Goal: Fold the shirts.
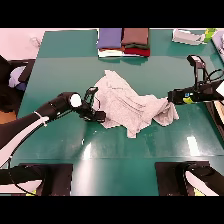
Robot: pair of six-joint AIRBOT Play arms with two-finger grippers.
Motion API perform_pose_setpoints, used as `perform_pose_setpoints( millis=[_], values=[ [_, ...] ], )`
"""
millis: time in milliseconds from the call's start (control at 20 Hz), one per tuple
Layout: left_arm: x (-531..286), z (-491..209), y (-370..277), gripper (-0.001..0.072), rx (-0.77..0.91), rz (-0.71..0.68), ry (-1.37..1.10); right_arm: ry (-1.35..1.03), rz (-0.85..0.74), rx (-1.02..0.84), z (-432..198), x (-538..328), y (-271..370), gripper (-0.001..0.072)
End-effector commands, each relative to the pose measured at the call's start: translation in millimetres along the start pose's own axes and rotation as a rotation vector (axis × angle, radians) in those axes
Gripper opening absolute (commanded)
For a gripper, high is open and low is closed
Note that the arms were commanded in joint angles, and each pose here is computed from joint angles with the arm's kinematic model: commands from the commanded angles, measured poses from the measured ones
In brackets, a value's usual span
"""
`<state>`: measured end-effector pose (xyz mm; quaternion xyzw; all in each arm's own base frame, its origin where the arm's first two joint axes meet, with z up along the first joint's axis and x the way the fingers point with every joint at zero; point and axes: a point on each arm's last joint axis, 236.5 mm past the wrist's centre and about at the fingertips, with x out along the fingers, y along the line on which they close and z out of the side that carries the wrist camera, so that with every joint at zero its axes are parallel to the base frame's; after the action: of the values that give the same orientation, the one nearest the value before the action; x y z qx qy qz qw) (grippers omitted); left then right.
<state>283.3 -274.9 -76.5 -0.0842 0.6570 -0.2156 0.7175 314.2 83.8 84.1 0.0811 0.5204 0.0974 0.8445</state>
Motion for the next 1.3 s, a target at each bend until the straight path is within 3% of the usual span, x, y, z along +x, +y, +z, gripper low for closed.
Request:
perform_pose_setpoints(
  millis=[0, 100, 150, 200, 400, 600, 750, 900, 1100, 1250],
  values=[
    [9, 10, -13, 0.0502, -0.06, -0.059, -0.045, 0.001, 0.005, 0.001, 0, 0, 1, 0.0013],
    [8, 19, -17, 0.0477, -0.075, -0.078, -0.08, 0.001, 0.005, 0.001, 0, 0, 1, 0.0013],
    [8, 19, -17, 0.0211, -0.07, -0.077, -0.08, 0.0, 0.005, 0.0, 0, 0, 1, 0.0013],
    [6, 18, -18, 0.0034, -0.043, -0.078, -0.078, -0.009, 0.005, -0.001, 1, -1, 1, 0.0013],
    [-63, 54, -33, 0.002, 0.068, -0.098, -0.22, -0.187, 0.02, -0.016, 35, -36, 9, 0.0013],
    [-274, 111, -52, 0.002, 0.184, -0.097, -0.699, -0.491, 0.033, -0.043, 89, -148, 23, 0.0013],
    [-448, 88, -81, 0.002, 0.325, -0.069, -1.085, -0.718, 0.026, -0.064, 110, -248, 34, 0.0013],
    [-568, 29, -115, 0.002, 0.435, -0.08, -1.352, -0.853, 0.005, -0.076, 107, -315, 39, 0.0013],
    [-635, -15, -136, 0.0019, 0.527, -0.076, -1.508, -0.892, -0.037, -0.074, 89, -356, 39, 0.0013],
    [-628, -5, -128, 0.0019, 0.528, -0.024, -1.483, -0.819, -0.061, -0.061, 76, -351, 34, 0.0012]
  ],
)
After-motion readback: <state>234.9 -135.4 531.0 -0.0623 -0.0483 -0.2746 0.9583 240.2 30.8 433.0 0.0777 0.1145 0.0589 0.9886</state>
